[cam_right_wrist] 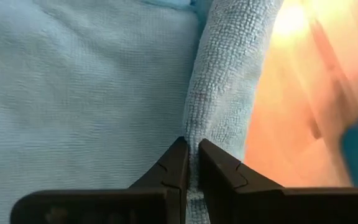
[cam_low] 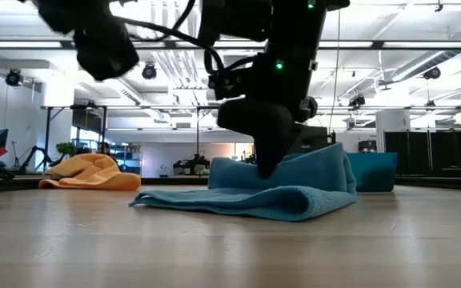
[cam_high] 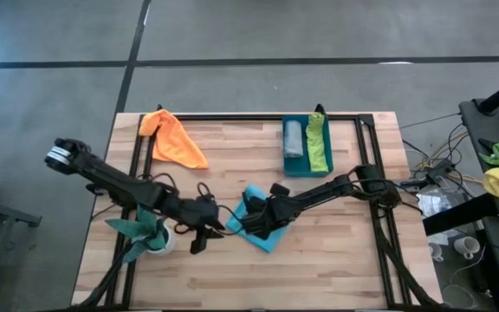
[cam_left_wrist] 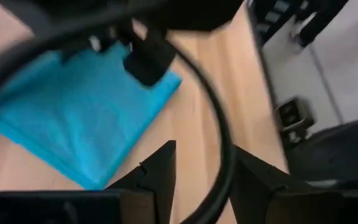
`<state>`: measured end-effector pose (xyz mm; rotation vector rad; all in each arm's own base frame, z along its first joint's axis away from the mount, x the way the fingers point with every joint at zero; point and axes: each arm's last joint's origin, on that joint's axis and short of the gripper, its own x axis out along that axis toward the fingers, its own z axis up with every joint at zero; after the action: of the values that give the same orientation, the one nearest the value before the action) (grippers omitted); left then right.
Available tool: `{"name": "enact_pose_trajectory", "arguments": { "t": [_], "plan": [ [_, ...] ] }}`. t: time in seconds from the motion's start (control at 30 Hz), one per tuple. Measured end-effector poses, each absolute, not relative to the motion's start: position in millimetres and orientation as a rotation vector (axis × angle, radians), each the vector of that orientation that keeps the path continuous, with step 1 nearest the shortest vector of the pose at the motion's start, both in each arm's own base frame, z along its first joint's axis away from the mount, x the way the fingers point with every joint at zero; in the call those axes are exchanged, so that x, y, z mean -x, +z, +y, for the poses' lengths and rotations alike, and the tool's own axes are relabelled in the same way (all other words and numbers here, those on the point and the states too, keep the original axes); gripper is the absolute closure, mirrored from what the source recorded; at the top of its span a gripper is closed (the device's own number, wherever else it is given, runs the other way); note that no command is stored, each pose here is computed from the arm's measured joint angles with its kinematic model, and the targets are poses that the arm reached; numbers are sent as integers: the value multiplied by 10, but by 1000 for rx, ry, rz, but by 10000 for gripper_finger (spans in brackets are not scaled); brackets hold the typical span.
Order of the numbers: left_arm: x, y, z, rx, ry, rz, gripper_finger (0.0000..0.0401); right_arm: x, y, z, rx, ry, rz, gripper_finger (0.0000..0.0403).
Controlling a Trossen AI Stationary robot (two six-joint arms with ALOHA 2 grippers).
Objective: Roll microfiber towels into tight, uniform cylinder then place into a basket
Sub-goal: Roll the blue towel
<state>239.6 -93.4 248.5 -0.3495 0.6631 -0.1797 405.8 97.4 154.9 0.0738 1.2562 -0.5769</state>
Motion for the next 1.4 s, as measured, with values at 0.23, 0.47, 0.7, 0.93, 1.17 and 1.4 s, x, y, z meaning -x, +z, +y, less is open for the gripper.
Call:
{"name": "enact_pose_trajectory", "arguments": {
  "t": [0.23, 0.47, 0.7, 0.93, 1.17, 1.4],
  "plan": [
    [-2249, 2717, -857, 362, -154, 547, 290, -4057, 1522, 990, -127, -538, 1279, 369],
    [-2249, 2700, -840, 348, -99, 534, 290, -4086, 1503, 1026, -215, -468, 1288, 322],
    [-2380, 2524, -845, 331, 15, 573, 290, -3993, 1876, 1044, -295, -476, 1218, 249],
    [-2634, 2333, -708, 365, 116, 569, 290, -3489, 2246, 947, -337, -533, 1138, 217],
    [-3043, 2041, -429, 392, 199, 527, 290, -3130, 1970, 841, -437, -546, 1058, 231],
    [-3333, 1592, -208, 328, 247, 621, 290, -3101, 1618, 924, -433, -477, 1123, 247]
  ]
}}
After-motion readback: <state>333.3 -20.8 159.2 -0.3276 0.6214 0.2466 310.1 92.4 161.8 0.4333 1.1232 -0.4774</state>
